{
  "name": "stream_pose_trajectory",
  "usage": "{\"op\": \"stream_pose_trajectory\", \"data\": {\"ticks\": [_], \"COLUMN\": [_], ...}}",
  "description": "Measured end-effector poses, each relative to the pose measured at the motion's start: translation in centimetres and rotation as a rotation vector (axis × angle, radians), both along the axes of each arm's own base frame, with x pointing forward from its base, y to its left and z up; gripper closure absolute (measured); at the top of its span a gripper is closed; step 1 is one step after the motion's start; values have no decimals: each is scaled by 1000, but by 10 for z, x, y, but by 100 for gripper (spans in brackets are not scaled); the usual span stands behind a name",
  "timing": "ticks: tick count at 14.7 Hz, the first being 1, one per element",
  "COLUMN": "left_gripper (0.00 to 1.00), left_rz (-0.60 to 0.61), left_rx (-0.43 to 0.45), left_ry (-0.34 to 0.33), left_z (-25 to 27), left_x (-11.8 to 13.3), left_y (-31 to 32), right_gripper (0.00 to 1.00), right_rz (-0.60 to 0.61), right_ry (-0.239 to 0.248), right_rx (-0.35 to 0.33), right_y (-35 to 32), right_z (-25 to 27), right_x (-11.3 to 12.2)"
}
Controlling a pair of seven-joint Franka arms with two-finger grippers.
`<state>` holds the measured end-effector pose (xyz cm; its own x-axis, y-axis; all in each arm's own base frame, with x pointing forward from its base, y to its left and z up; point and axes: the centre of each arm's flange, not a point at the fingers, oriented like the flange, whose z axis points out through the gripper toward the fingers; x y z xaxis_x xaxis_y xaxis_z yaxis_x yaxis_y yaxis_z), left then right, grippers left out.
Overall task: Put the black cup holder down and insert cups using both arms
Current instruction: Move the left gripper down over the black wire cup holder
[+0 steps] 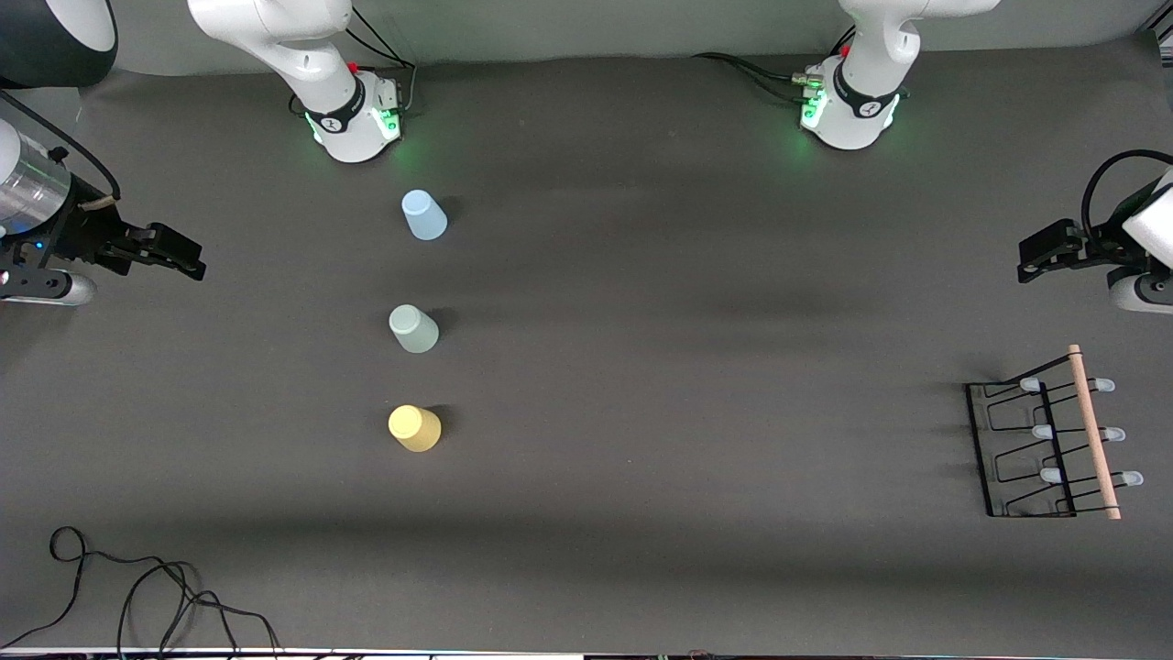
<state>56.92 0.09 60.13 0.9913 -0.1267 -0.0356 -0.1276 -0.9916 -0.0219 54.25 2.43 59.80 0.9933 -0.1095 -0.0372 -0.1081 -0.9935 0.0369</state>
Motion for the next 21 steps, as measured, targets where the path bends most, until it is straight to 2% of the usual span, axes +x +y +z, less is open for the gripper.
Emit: {"op": "stream_pose_trajectory", "data": {"ticks": [9,14,18,21], "left_gripper": [0,0,0,0], "left_rz": [45,111,115,122], "left_rx": [3,15,25,19], "left_ry": [15,19,40,87], "left_z": [-9,-57,-99,-135], "left_x": [4,34,61,68], "left_y": [26,71,90,119], "right_gripper": [0,0,0,0], "right_rz": [0,0,0,1], "right_ry": [1,2,2,2], "right_rx": [0,0,0,0], "right_y": [0,0,0,0], "right_z": [0,-1,-1,-1], "right_x": [0,0,1,1]}}
